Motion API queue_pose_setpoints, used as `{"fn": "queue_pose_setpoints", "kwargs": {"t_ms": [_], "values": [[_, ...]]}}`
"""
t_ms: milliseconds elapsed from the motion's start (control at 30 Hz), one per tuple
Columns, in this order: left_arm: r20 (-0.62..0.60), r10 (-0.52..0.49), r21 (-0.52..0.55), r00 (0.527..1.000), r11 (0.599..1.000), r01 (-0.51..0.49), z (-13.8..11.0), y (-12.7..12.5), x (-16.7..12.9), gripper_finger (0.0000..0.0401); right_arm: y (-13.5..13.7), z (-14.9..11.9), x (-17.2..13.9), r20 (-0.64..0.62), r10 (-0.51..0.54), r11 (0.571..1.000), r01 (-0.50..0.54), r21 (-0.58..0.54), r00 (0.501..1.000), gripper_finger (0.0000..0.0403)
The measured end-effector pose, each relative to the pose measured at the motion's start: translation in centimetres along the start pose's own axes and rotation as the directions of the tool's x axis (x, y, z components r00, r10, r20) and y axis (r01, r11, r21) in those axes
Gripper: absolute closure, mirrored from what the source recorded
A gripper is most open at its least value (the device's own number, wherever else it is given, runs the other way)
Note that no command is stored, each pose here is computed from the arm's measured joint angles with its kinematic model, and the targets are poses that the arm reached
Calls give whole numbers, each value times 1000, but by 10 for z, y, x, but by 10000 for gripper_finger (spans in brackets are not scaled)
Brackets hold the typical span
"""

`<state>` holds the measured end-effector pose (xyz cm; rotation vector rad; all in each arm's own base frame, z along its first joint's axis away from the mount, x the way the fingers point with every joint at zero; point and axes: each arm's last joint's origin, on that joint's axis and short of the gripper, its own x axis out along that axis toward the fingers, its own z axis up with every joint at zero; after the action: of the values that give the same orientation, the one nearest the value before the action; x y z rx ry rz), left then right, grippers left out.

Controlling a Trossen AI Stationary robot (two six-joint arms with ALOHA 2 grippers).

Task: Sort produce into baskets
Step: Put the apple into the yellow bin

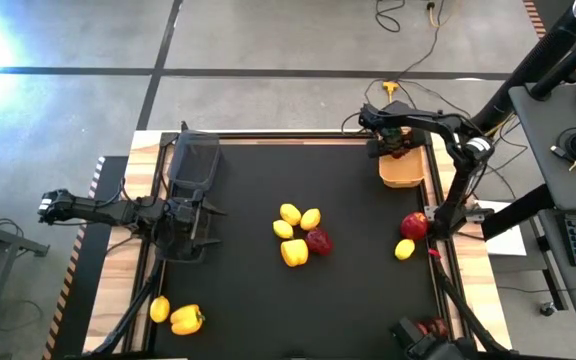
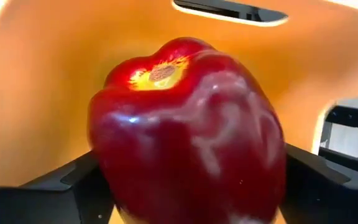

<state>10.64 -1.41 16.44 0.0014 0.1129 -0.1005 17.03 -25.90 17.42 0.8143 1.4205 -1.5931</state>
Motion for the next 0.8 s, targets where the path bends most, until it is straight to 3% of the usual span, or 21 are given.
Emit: {"fn": "queue_pose_setpoints", "kwargs": {"t_ms": [200,433,633,800], "values": [[0,0,0,1000,1000,0,0,0,0,42,-11,0,-13,70,-5,999,9,-54,998,22],[0,0,0,1000,1000,0,0,0,0,42,-32,-17,-58,128,160,981,-143,-132,979,20],[0,0,0,1000,1000,0,0,0,0,42,-37,-78,-108,73,320,918,-290,-272,945,19],[0,0,0,1000,1000,0,0,0,0,42,-28,-149,-135,3,278,869,-250,-426,961,19]]}}
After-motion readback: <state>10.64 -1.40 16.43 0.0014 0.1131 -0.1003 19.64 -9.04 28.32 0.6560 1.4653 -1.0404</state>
